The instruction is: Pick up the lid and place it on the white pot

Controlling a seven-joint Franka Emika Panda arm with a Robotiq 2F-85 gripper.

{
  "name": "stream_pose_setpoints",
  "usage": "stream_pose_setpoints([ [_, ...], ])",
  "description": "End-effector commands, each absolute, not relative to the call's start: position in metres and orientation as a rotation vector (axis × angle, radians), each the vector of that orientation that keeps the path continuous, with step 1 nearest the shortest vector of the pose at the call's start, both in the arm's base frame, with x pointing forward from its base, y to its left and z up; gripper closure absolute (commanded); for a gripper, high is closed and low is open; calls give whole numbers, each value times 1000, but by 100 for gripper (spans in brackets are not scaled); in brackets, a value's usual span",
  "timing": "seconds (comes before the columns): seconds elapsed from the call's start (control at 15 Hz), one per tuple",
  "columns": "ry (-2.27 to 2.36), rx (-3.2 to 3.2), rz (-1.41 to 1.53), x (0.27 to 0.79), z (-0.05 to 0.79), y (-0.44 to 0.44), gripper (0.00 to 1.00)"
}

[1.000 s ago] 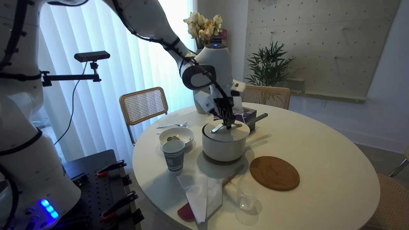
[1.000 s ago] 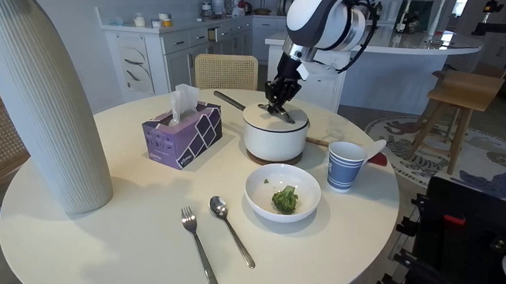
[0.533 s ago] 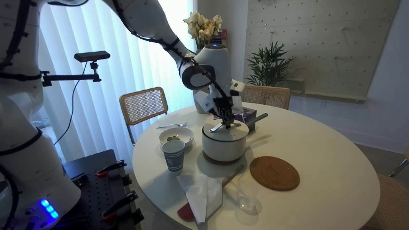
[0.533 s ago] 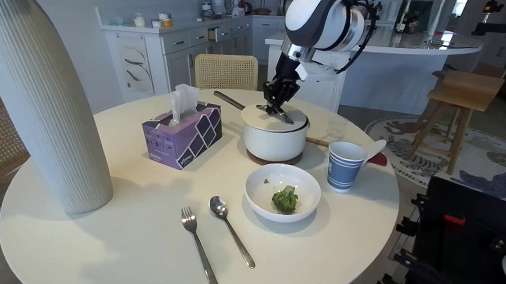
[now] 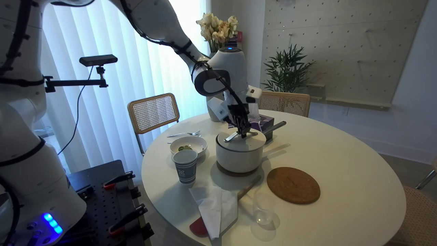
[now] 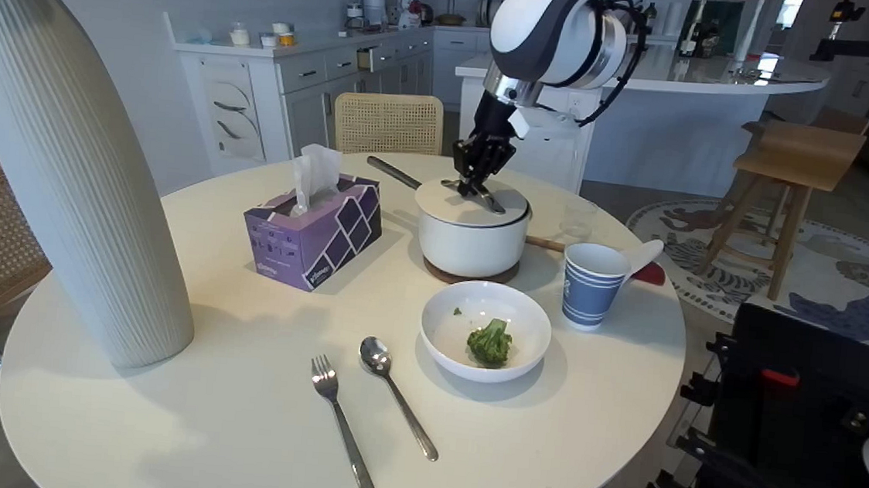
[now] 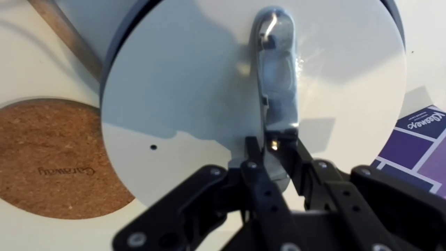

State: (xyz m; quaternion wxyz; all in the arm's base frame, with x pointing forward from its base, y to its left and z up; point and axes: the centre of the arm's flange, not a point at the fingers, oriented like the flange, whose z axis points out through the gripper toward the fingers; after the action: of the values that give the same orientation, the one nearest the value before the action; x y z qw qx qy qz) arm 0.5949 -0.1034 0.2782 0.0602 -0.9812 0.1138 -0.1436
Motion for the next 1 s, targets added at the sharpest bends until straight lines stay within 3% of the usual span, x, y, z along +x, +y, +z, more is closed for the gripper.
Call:
stream_pose_setpoints([
  [0.0,331,-2959,-419,594,288,-107,94],
  [0.93,330,-2946,-321,592,291,-105,94],
])
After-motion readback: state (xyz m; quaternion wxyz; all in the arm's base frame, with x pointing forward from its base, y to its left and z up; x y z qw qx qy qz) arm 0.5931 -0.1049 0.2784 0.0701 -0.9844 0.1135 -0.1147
